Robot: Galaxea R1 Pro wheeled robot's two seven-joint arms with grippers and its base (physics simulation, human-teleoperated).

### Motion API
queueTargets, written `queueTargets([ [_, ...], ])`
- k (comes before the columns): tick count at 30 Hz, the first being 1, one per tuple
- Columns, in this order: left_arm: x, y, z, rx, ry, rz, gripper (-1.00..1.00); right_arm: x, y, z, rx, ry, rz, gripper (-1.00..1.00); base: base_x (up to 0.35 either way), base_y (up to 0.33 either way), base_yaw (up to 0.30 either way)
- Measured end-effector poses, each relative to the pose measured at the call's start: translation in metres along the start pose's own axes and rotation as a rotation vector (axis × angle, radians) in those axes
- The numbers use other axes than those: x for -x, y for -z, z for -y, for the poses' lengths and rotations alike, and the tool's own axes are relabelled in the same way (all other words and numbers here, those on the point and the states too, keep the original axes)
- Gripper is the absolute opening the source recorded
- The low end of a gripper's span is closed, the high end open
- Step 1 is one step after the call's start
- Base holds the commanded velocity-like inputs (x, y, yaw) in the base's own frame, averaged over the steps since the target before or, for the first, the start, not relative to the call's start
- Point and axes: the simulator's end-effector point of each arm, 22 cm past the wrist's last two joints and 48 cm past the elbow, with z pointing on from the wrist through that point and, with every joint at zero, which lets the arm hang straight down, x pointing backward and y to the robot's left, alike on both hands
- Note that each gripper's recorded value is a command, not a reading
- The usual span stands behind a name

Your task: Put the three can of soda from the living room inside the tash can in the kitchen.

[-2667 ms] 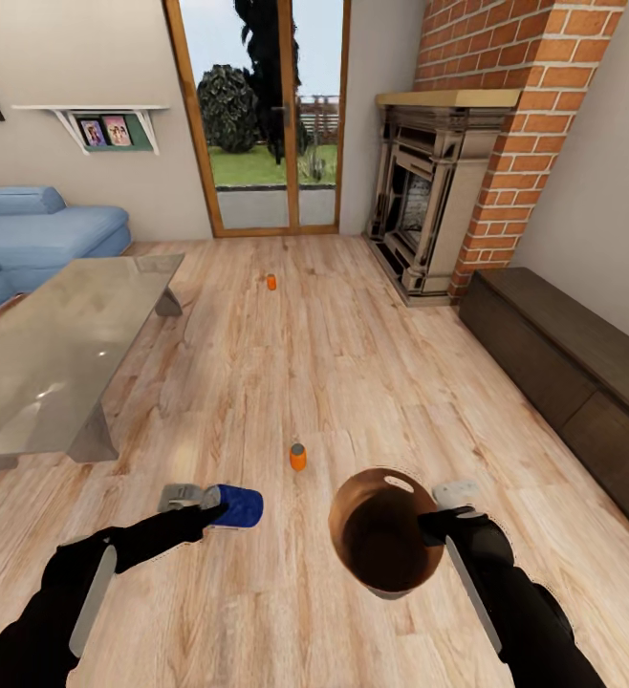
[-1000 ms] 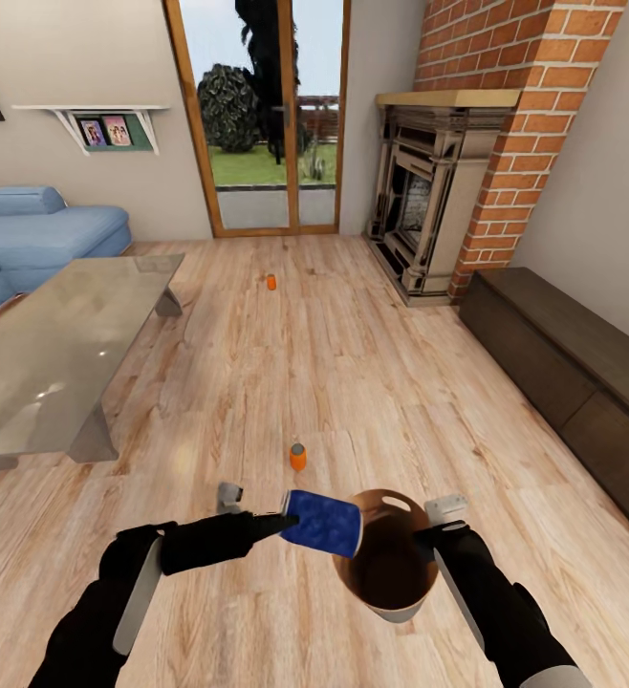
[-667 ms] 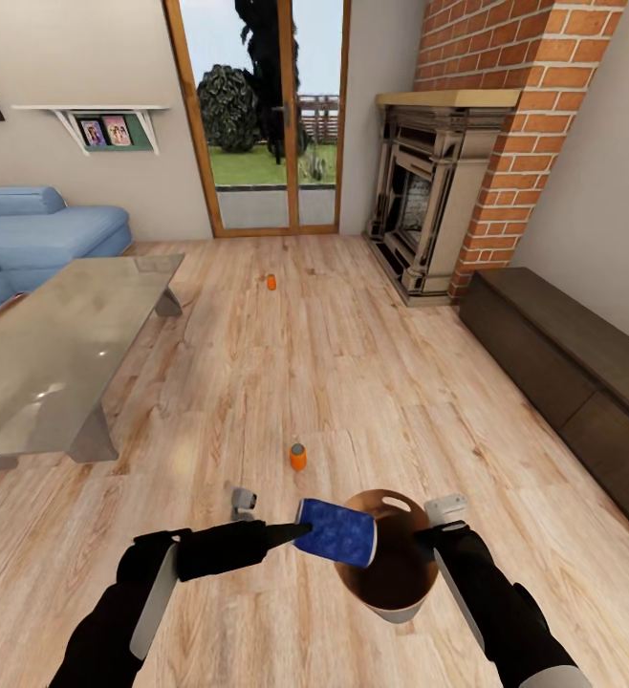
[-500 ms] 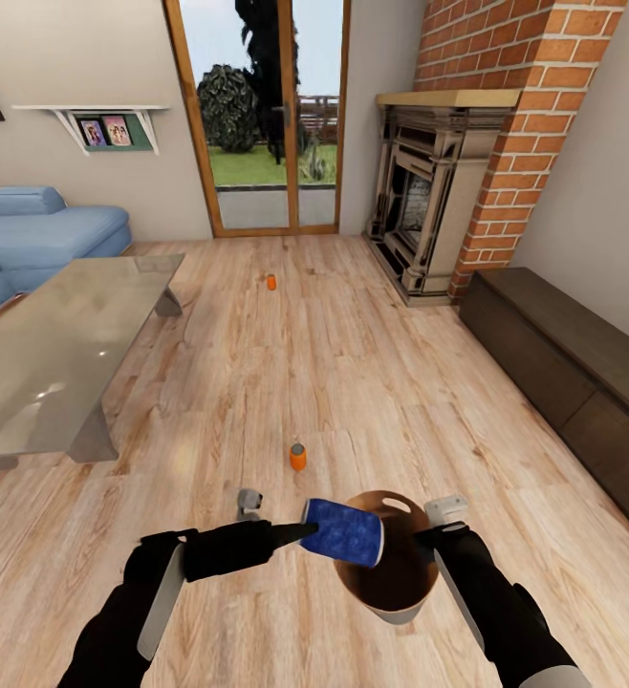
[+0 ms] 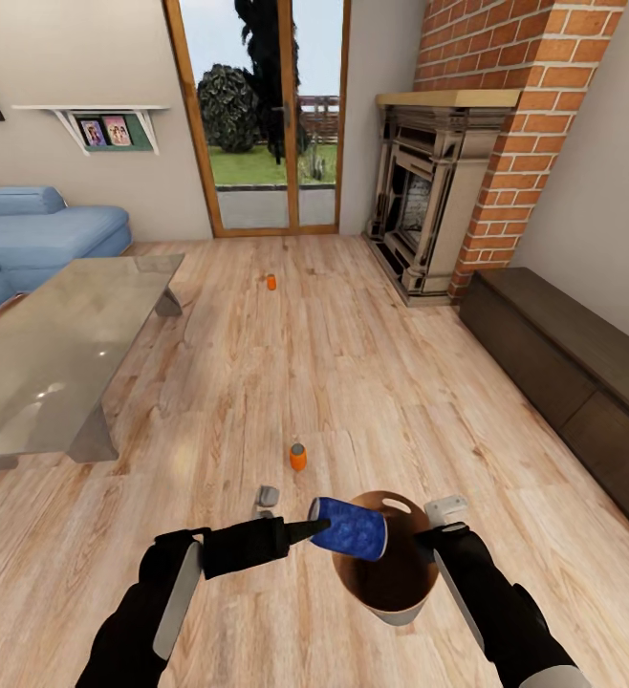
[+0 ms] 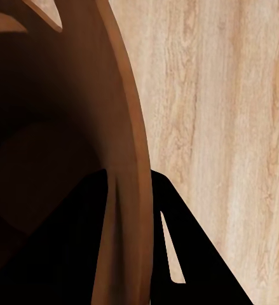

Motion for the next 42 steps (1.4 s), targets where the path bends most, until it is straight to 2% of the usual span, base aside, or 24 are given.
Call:
queueTargets([
  [12, -0.001, -0.004, -0.018, 0.087, 0.003, 0.003, -1.00, 0.000, 0.000, 0.000, 0.000, 0.000, 0.000, -1.00, 0.000, 0.000, 0.000],
  [17, -0.001, -0.008, -0.018, 0.092, 0.008, 0.006, -1.00, 0.000, 0.000, 0.000, -0.001, 0.000, 0.000, -1.00, 0.000, 0.000, 0.000],
  [18, -0.001, -0.009, -0.017, 0.092, 0.008, 0.007, 1.00, 0.000, 0.000, 0.000, 0.000, 0.000, 0.000, -1.00, 0.000, 0.000, 0.000],
  [38, -0.002, -0.011, -0.012, 0.068, 0.010, 0.001, 1.00, 0.000, 0.000, 0.001, -0.003, 0.003, 0.000, -1.00, 0.000, 0.000, 0.000],
  [41, -0.001, 0.000, -0.004, 0.014, 0.007, 0.000, 1.00, 0.000, 0.000, -0.001, 0.005, -0.003, 0.001, -1.00, 0.000, 0.000, 0.000],
  [42, 0.003, 0.024, 0.002, -0.053, -0.004, -0.004, 1.00, 0.001, 0.000, -0.001, 0.005, -0.003, 0.001, -1.00, 0.000, 0.000, 0.000],
])
